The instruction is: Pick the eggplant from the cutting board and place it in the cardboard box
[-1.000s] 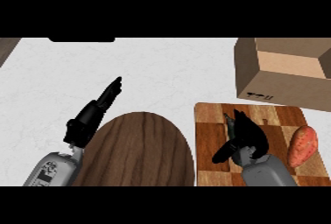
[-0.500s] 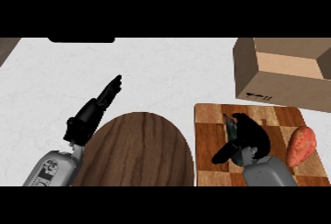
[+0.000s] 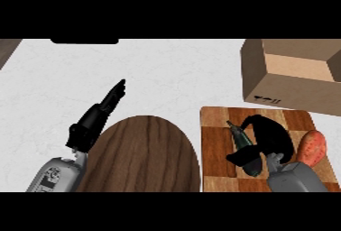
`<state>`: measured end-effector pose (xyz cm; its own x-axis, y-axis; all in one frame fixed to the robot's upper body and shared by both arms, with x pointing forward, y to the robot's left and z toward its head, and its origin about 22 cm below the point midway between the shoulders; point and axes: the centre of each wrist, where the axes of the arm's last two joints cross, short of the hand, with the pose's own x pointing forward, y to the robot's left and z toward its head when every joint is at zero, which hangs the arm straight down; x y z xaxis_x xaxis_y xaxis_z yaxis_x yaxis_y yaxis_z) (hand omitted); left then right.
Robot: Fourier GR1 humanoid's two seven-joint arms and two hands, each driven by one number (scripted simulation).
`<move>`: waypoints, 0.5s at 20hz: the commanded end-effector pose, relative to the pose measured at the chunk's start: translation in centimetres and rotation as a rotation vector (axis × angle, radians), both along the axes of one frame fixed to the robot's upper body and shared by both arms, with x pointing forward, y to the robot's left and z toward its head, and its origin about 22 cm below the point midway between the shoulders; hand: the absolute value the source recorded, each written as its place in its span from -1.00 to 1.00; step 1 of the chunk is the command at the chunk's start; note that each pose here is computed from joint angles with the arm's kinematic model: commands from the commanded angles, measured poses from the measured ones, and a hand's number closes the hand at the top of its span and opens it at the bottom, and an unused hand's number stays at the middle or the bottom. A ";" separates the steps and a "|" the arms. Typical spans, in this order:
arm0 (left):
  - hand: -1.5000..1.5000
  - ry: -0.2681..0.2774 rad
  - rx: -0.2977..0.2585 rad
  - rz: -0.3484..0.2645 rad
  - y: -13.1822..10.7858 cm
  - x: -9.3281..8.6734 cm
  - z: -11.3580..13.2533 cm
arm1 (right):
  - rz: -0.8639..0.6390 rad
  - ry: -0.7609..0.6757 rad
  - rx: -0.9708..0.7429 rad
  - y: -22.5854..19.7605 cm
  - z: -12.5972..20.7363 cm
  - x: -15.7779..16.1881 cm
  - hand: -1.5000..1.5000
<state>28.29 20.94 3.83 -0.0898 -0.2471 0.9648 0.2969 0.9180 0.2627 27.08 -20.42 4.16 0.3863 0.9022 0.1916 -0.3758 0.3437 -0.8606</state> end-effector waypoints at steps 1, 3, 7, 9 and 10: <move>0.00 0.010 -0.017 -0.001 -0.2 -0.1 -0.4 | 0.378 -0.097 -0.047 -1.6 1.6 -0.7 1.00; 0.00 -0.003 -0.004 -0.005 0.5 -0.3 0.1 | 0.442 -0.187 -0.078 -4.0 2.3 -1.0 1.00; 0.00 -0.005 0.006 0.005 0.8 0.9 1.5 | 0.467 -0.351 -0.143 -7.4 2.3 -0.7 1.00; 0.00 -0.005 0.016 -0.009 -1.2 -0.3 0.3 | 0.438 -0.443 -0.181 -7.9 3.2 0.1 1.00; 0.00 0.017 0.001 0.003 -0.3 -0.4 -0.5 | 0.419 -0.502 -0.190 -7.6 3.4 -0.5 1.00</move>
